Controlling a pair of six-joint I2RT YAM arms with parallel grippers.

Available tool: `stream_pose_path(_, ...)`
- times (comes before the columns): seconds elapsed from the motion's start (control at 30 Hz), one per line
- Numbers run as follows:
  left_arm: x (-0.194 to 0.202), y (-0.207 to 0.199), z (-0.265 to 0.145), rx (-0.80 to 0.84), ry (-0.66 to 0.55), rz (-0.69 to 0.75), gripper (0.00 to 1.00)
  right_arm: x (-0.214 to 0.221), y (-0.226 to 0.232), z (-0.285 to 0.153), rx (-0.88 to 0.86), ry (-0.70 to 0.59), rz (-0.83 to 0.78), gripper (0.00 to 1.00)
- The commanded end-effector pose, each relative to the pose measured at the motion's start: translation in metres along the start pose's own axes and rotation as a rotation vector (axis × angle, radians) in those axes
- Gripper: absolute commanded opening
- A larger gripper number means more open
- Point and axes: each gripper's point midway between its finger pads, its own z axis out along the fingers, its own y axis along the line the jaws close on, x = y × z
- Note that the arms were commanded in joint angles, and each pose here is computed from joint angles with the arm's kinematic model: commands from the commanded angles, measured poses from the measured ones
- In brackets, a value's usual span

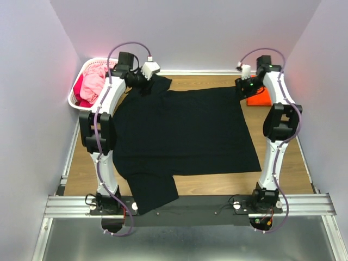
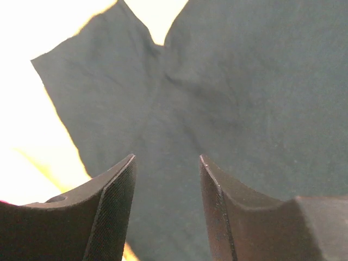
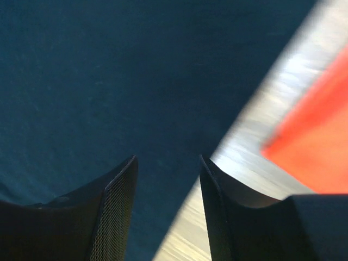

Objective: Fold and stack the t-shirts
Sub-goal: Fold the tshirt

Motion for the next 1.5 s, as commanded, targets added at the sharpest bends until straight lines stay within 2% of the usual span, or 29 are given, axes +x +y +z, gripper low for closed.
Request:
stream_pose_path(0.0,0.049,-0.008,0.028,0.026,0.1,-0.116,0.57,0.026,0.028,0.04,-0.033,0.129,-0.013,0.56)
stream_pose_path(0.13,0.1,-0.014,0.044,0.005,0.229,-0.13,0.57,0.057,0.02,0.063,-0.004,0.207,-0.019,0.53)
stream_pose_path(0.33,0.146,-0.035,0.051,0.039,0.329,-0.136,0.55,0.109,0.018,0.079,-0.003,0.334,-0.019,0.49)
stream_pose_path(0.57,0.194,-0.093,0.045,0.13,0.43,-0.142,0.5,0.163,0.024,0.074,0.009,0.462,-0.047,0.47)
stream_pose_path(0.7,0.213,-0.133,0.03,0.194,0.476,-0.134,0.45,0.186,0.035,0.057,-0.002,0.504,-0.078,0.47)
stream_pose_path(0.77,0.217,-0.152,0.019,0.225,0.482,-0.127,0.44,0.183,0.039,0.045,0.006,0.489,-0.088,0.47)
stream_pose_path(0.87,0.201,-0.161,0.011,0.241,0.447,-0.101,0.46,0.174,0.044,0.033,0.014,0.459,-0.088,0.48)
stream_pose_path(0.93,0.18,-0.148,0.007,0.223,0.398,-0.095,0.52,0.144,0.042,0.024,0.027,0.371,-0.073,0.57)
stream_pose_path(1.0,0.134,-0.117,0.008,0.185,0.286,-0.107,0.56,0.121,0.041,0.024,0.014,0.303,-0.035,0.64)
stream_pose_path(1.03,0.117,-0.106,0.009,0.174,0.251,-0.111,0.56,0.092,0.034,0.021,0.036,0.239,-0.049,0.64)
stream_pose_path(1.07,0.085,-0.083,0.013,0.143,0.186,-0.092,0.57,0.08,0.031,0.021,0.04,0.213,-0.046,0.64)
stream_pose_path(1.13,0.059,-0.057,0.016,0.093,0.128,-0.112,0.59,0.063,0.022,0.034,0.035,0.183,-0.011,0.65)
stream_pose_path(1.17,0.037,-0.035,0.021,0.054,0.082,-0.103,0.59,0.034,0.013,0.031,0.065,0.119,-0.028,0.66)
stream_pose_path(1.23,0.022,-0.016,0.026,0.021,0.05,-0.14,0.6,0.027,-0.001,0.05,0.073,0.112,0.008,0.66)
stream_pose_path(1.27,0.012,-0.001,0.033,-0.007,0.033,-0.142,0.6,0.0,-0.01,0.045,0.107,0.048,-0.006,0.66)
stream_pose_path(1.3,0.01,0.007,0.037,-0.021,0.024,-0.167,0.61,0.006,-0.018,0.064,0.107,0.07,0.027,0.66)
stream_pose_path(1.33,0.007,0.015,0.039,-0.038,0.015,-0.162,0.61,-0.011,-0.021,0.055,0.131,0.03,0.019,0.66)
stream_pose_path(1.47,0.003,0.046,0.048,-0.12,-0.021,-0.197,0.63,-0.023,-0.043,0.078,0.174,-0.009,0.04,0.67)
